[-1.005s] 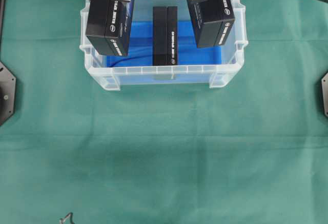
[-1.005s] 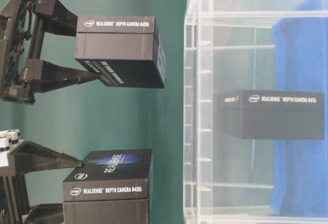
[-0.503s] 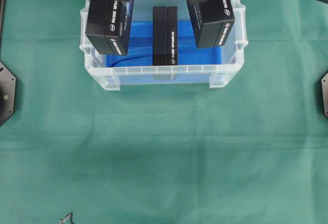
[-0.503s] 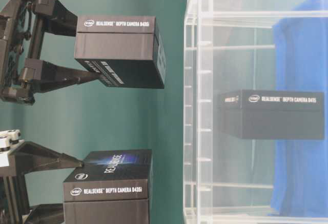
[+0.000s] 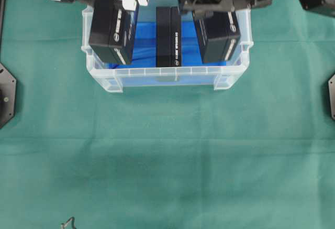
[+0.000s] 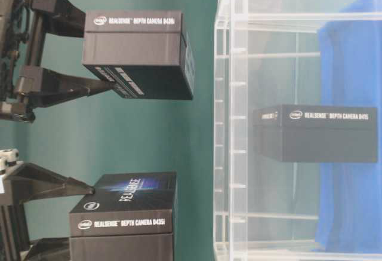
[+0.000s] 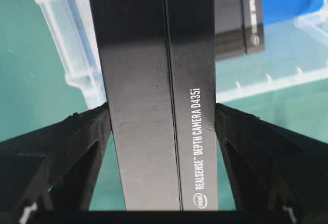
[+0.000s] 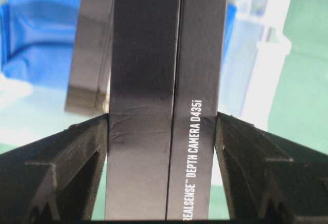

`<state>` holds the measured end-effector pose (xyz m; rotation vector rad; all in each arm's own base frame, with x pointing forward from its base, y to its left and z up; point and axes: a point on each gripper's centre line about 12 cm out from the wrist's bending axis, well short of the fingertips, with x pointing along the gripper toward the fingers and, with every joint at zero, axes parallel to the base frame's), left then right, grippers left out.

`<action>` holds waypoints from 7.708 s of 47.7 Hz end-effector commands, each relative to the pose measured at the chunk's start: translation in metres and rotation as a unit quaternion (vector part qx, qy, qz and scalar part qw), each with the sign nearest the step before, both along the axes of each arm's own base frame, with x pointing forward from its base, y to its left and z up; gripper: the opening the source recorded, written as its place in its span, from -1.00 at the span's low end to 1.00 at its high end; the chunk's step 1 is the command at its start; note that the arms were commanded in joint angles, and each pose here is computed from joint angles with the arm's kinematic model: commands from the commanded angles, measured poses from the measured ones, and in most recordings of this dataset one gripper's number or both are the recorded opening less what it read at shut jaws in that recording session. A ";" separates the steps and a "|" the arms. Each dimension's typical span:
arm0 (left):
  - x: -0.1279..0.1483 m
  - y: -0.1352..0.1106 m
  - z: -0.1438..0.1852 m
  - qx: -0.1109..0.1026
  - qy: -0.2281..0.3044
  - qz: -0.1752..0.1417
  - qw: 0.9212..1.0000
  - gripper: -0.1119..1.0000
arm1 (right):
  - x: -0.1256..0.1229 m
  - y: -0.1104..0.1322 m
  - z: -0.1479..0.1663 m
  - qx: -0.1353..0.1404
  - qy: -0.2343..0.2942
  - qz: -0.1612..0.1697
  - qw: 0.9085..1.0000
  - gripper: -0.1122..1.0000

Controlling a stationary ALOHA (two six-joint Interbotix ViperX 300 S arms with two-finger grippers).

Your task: Take the box out of the case with both arms.

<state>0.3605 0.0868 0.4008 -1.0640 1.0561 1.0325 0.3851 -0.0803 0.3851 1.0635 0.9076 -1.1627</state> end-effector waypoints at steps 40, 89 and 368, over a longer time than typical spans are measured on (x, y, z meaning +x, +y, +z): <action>-0.001 -0.175 0.006 -0.053 -0.024 0.022 0.998 0.35 | -0.023 0.171 0.022 0.042 -0.030 0.032 0.998 0.41; -0.004 -0.177 0.004 -0.046 -0.016 0.002 0.999 0.35 | -0.022 0.181 0.023 0.040 -0.044 0.009 0.998 0.41; -0.041 -0.186 -0.031 -0.061 -0.018 -0.009 0.998 0.76 | -0.053 0.184 -0.015 0.048 0.047 0.026 0.997 0.80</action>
